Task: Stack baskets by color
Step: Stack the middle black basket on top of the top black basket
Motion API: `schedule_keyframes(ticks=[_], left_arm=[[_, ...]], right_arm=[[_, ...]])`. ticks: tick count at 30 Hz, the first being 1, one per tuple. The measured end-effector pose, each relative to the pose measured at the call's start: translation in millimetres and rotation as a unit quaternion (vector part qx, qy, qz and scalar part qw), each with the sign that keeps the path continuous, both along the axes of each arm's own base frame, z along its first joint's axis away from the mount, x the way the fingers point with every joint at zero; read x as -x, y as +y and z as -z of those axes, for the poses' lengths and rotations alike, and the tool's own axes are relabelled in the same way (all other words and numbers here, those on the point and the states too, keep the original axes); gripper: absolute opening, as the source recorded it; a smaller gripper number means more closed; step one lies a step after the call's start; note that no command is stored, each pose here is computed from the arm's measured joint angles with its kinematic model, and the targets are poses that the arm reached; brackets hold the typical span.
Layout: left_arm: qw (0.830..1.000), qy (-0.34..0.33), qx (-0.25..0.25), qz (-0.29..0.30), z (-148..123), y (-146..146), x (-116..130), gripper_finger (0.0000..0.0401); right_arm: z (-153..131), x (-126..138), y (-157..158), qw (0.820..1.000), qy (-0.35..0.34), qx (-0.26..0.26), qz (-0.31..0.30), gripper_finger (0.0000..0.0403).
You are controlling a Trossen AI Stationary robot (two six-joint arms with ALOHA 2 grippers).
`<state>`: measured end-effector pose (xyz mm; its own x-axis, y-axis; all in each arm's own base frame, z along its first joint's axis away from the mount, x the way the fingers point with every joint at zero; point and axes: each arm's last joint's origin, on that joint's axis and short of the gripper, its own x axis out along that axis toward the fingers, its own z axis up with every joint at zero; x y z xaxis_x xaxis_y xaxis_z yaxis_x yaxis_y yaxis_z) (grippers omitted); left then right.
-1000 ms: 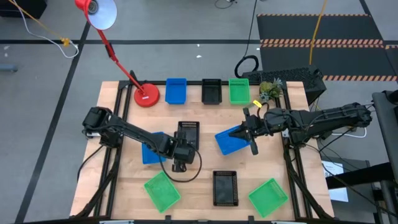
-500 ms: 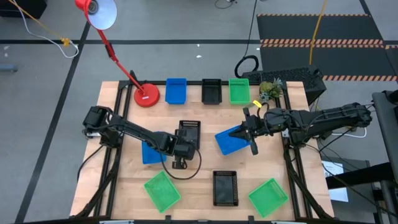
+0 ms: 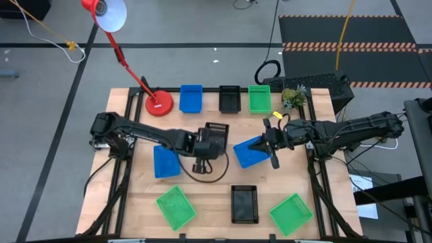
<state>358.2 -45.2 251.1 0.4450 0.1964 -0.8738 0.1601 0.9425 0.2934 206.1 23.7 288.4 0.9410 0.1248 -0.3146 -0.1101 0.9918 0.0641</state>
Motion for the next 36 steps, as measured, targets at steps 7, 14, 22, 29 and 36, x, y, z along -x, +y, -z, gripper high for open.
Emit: schedule_keyframes(ticks=[7, 14, 22, 29, 36], left_arm=[[0.998, -0.038, -0.027, 0.037, -57.4, 8.5, -9.3, 0.0007], [0.993, -0.079, -0.063, 0.055, -99.7, 20.2, -11.6, 0.0007], [0.986, -0.122, -0.101, 0.052, -134.2, 44.9, -12.1, 0.0007], [0.98, -0.15, -0.127, 0.028, -148.5, 75.2, -12.8, 0.0007], [0.977, -0.157, -0.143, -0.014, -143.4, 112.9, -20.1, 0.0007]], right_arm=[[-11.8, 12.8, -1.5, 0.999, -0.034, 0.008, -0.003, 0.0], [-33.0, 45.1, -4.9, 0.996, -0.094, 0.0, -0.003, 0.0], [-32.0, 64.7, -8.5, 0.997, -0.072, 0.0, 0.022, 0.0], [-34.0, 70.0, -9.9, 0.996, -0.082, 0.023, 0.03, 0.0], [-35.5, 73.3, -10.3, 0.995, -0.089, 0.034, 0.027, 0.0]])
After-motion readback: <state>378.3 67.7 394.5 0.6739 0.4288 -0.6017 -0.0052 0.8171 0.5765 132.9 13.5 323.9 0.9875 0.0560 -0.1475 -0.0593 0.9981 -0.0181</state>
